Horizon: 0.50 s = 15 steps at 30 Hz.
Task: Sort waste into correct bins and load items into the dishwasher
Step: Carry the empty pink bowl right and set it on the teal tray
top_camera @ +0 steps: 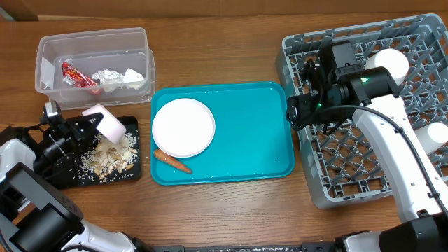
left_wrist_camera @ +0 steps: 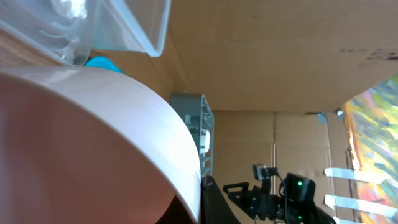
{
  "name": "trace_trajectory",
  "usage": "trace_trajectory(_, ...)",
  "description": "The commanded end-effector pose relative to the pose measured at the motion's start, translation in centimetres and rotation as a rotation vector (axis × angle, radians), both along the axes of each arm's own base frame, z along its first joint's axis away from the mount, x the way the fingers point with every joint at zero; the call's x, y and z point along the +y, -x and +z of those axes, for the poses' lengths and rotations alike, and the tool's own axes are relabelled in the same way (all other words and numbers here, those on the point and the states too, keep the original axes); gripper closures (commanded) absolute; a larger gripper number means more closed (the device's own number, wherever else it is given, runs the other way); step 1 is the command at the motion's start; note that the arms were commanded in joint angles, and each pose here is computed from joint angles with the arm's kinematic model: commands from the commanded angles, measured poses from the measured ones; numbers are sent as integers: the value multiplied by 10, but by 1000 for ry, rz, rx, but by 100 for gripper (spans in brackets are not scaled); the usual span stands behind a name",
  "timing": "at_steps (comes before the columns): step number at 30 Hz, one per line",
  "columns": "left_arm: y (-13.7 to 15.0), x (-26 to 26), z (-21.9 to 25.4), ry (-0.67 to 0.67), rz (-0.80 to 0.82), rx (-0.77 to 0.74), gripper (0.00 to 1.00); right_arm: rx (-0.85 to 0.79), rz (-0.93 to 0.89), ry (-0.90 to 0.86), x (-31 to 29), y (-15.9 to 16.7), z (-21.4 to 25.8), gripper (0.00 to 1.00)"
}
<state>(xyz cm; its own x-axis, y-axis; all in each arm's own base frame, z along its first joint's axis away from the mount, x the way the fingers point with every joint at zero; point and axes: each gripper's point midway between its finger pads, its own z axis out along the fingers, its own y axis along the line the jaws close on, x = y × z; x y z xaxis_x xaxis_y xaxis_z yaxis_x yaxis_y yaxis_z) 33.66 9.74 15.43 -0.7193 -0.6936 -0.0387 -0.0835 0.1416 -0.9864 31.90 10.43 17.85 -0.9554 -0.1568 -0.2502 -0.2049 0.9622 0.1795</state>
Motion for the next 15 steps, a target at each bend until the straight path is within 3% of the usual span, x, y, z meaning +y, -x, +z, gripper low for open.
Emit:
trace_trajectory(1,2,-6,-8,-36,-22,46,96,-15,-1,0,-1,-1,3,18)
trace_trajectory(9,-9,-80,-13,-122,-266,56,96,-26,-1,-3,0,-4,4,18)
trace_trajectory(15,-30,-155,-15,-381,-521,58,96,-39,-3,3,-1,-7,4,18)
